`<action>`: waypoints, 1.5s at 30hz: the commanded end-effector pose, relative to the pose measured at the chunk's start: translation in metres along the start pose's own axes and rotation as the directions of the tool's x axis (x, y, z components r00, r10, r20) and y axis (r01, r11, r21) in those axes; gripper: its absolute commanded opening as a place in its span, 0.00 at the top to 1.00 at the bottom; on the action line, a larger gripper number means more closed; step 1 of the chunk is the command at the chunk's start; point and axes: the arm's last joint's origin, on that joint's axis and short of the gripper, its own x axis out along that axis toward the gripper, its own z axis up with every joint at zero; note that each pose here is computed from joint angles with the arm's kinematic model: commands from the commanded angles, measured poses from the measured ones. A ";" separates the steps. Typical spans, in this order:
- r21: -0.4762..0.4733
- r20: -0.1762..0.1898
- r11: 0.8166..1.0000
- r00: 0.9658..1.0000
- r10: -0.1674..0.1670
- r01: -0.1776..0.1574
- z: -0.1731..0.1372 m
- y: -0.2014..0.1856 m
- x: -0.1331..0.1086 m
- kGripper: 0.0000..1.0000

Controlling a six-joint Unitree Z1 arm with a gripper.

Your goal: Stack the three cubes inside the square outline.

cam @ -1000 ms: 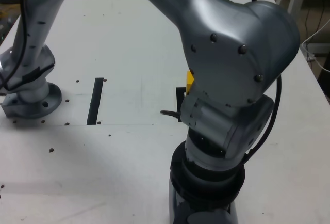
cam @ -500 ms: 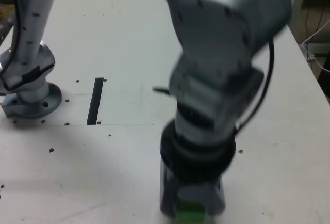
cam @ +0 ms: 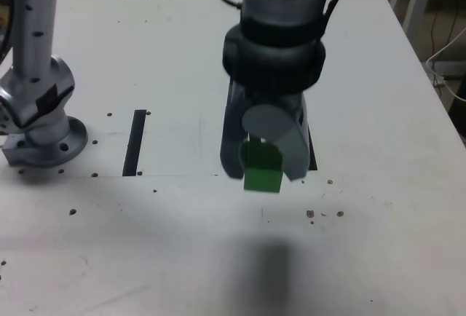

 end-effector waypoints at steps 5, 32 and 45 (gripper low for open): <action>0.012 0.011 1.000 1.000 0.017 -0.017 0.002 0.041 -0.011 0.95; -0.081 -0.035 0.996 0.999 0.035 -0.038 0.015 0.131 0.005 0.93; -0.084 -0.044 0.996 0.999 0.008 -0.012 0.018 0.136 0.011 0.93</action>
